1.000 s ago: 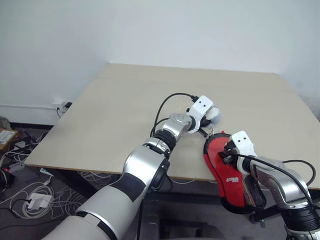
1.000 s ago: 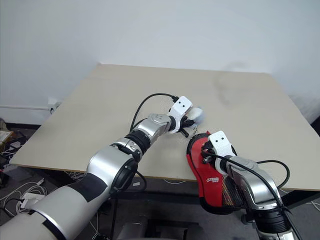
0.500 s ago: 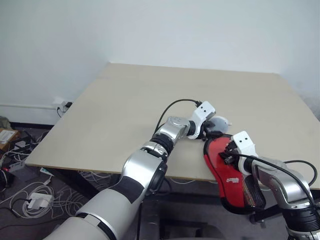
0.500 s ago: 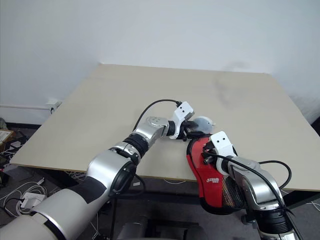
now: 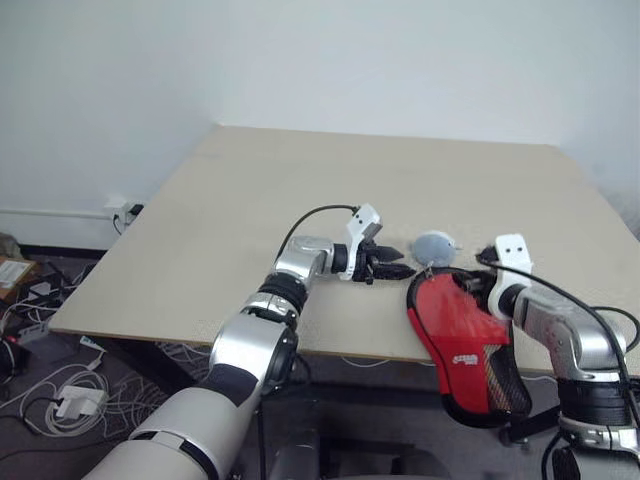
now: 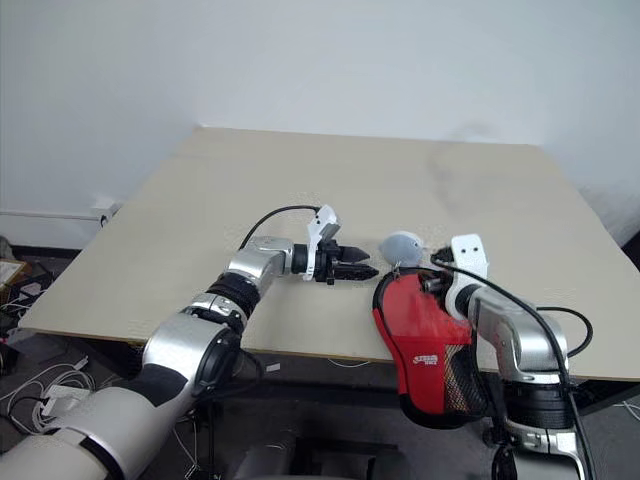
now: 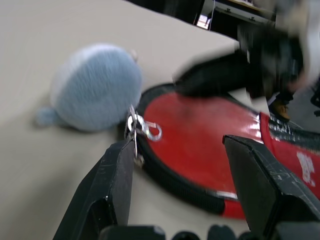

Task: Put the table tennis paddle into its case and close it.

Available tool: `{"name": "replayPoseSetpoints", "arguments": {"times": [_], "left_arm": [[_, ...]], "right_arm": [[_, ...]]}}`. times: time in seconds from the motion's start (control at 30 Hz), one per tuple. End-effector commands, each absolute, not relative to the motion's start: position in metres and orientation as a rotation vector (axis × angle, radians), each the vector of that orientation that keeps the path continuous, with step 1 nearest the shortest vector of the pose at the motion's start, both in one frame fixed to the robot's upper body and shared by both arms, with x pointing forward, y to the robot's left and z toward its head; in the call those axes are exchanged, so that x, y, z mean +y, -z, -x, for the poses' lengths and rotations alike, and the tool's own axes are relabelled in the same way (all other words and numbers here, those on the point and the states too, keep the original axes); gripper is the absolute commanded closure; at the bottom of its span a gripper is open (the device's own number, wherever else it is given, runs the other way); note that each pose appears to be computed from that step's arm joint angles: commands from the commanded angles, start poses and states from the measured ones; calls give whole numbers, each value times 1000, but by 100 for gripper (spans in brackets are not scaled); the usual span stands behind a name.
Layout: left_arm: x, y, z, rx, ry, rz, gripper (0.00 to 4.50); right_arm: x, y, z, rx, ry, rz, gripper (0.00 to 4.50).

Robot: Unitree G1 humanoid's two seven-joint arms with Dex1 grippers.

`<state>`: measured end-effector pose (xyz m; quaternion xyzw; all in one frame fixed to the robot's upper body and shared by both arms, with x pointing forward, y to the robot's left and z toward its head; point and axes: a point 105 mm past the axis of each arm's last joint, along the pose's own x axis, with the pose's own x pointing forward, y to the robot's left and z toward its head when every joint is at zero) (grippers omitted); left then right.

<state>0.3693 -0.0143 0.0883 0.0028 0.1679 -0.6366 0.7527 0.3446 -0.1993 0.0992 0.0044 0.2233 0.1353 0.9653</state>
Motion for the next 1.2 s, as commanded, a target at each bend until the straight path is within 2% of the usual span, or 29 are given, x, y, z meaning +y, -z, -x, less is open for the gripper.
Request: {"name": "replayPoseSetpoints", "arguments": {"times": [0.03, 0.23, 0.4, 0.6, 0.73, 1.03, 1.13, 1.2], "left_arm": [[-29, -98, -358, 288, 1468, -64, 153], [-57, -91, -339, 243, 1495, -110, 153], [-82, -88, -324, 229, 1514, -114, 153], [-101, -60, -308, 270, 1511, -243, 153], [-106, -48, -307, 293, 1471, -291, 153], [-110, -43, -310, 310, 1409, -315, 153], [-110, -45, -310, 308, 1409, -309, 153], [-110, -45, -310, 310, 1411, -309, 153]], "right_arm": [[-200, -126, -356, 361, -275, -15, 248], [-203, -131, -373, 357, -242, -14, 38], [-200, -130, -388, 360, -216, -21, 38], [-187, -133, -402, 372, -245, -110, 38], [-175, -124, -406, 419, -275, -149, 38], [-168, -100, -408, 516, -262, -152, 38], [-170, -100, -410, 509, -242, -151, 103], [-170, -101, -412, 499, -237, -157, 170]]}}
